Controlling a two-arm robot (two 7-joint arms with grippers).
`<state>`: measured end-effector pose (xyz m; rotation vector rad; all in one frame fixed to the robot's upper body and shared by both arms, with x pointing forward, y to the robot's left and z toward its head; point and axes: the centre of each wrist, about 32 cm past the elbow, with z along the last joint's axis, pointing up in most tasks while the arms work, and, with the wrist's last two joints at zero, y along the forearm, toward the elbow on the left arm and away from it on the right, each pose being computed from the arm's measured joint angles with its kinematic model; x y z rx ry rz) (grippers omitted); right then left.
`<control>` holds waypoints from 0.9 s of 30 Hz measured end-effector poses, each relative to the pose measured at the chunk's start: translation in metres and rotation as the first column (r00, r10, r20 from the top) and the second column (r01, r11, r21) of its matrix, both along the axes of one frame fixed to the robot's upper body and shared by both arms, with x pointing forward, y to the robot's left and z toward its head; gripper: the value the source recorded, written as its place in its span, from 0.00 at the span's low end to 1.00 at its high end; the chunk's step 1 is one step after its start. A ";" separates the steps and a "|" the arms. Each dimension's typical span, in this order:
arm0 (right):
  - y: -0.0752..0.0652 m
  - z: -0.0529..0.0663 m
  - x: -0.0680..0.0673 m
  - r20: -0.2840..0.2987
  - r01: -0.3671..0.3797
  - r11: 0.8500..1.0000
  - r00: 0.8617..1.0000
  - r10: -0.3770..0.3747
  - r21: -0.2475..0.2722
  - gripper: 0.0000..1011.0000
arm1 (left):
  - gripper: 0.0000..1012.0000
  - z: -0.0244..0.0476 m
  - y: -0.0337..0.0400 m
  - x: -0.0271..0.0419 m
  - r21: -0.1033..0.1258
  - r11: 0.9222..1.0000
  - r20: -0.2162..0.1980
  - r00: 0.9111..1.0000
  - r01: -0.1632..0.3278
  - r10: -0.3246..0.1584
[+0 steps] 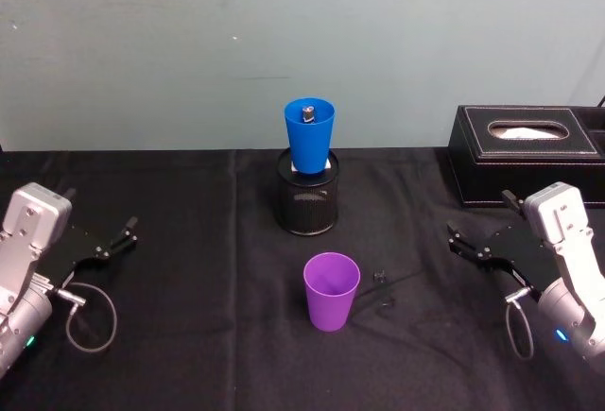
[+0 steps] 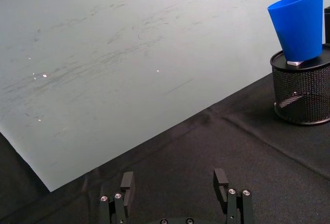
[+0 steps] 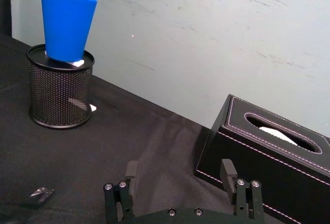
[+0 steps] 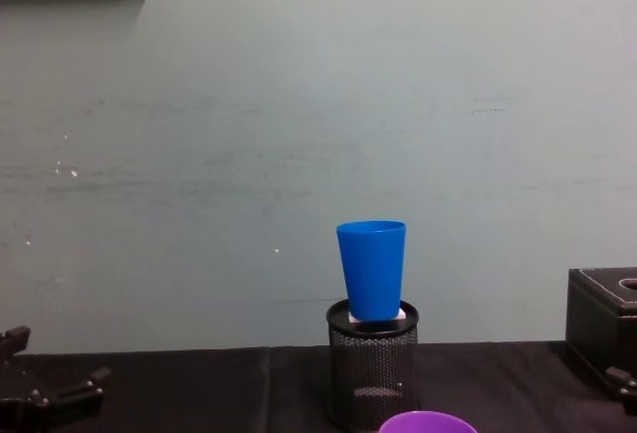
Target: Pick up one cup with a gripper and tap it against the other cup.
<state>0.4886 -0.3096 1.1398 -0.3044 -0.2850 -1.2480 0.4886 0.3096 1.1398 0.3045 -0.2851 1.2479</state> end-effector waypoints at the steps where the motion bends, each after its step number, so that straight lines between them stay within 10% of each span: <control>1: 0.000 0.000 0.000 0.000 0.000 1.000 1.000 0.000 0.000 0.99 | 0.99 0.0000 0.0000 0.0000 0.000 1.000 0.000 1.000 0.000 0.000; 16: -0.005 0.009 0.002 0.056 -0.008 0.999 0.998 0.006 0.039 0.99 | 0.99 0.0000 0.0000 0.0000 0.000 1.000 0.000 1.000 0.000 0.000; 27: -0.016 0.018 -0.027 0.018 -0.171 0.976 0.985 0.170 0.135 0.99 | 0.99 0.0000 0.0000 0.0000 0.000 1.000 0.000 1.000 0.000 0.000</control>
